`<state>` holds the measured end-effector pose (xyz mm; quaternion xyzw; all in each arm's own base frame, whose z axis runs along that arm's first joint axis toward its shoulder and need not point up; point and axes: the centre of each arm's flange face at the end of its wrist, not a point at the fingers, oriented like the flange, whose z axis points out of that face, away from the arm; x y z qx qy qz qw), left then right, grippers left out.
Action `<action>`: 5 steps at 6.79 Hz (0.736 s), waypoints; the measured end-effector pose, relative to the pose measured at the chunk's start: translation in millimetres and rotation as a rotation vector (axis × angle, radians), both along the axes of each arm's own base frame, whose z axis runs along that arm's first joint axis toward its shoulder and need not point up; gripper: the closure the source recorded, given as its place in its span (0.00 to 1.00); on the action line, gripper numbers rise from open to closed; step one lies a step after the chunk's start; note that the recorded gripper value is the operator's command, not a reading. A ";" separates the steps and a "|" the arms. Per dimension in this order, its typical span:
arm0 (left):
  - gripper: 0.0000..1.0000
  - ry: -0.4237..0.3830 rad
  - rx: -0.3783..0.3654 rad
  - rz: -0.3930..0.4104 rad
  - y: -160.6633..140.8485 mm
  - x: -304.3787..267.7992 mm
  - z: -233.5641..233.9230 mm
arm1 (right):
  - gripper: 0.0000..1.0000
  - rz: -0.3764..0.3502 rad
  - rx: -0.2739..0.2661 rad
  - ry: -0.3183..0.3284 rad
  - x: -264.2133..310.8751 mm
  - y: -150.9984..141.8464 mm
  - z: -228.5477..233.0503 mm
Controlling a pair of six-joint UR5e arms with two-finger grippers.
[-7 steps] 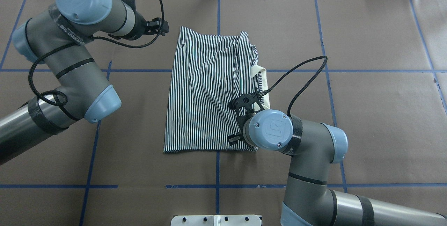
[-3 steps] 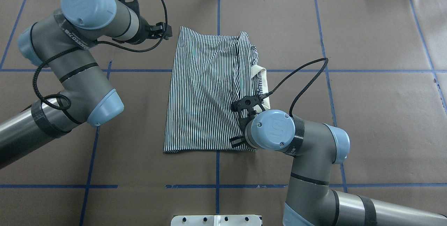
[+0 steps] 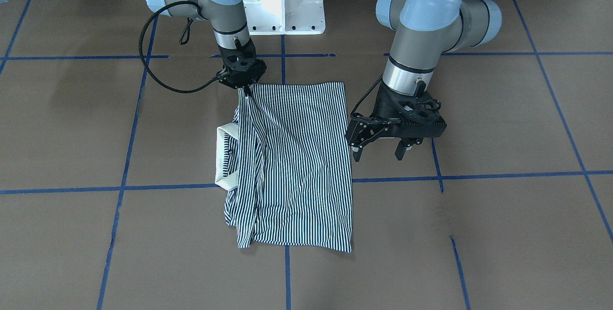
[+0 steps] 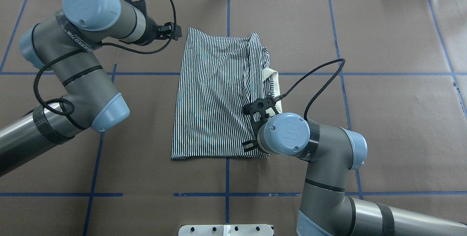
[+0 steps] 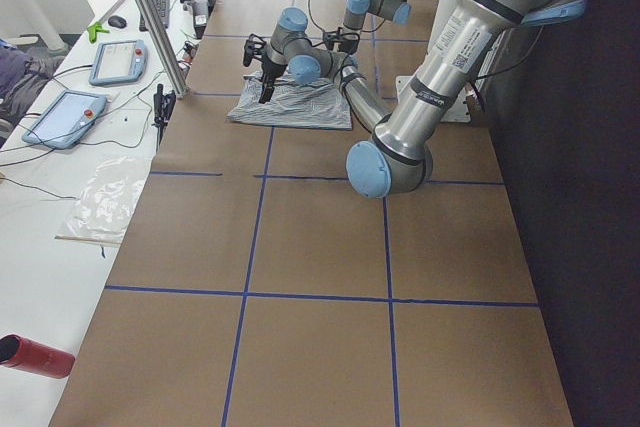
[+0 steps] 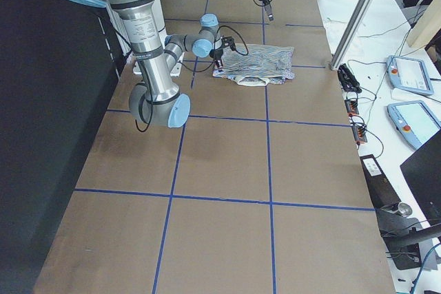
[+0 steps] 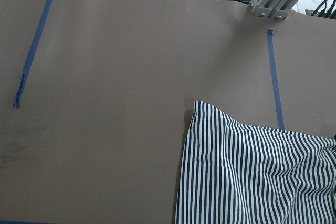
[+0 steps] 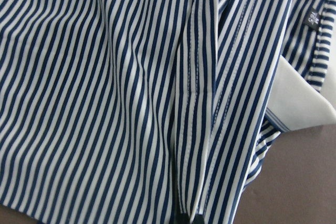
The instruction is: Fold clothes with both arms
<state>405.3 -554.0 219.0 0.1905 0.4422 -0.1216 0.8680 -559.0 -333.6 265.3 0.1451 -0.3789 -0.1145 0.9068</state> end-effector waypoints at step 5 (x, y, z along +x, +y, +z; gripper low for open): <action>0.00 0.003 0.003 0.000 0.3 0.9 -0.1 | 0.00 0.125 -0.218 -0.013 40.6 20.1 37.9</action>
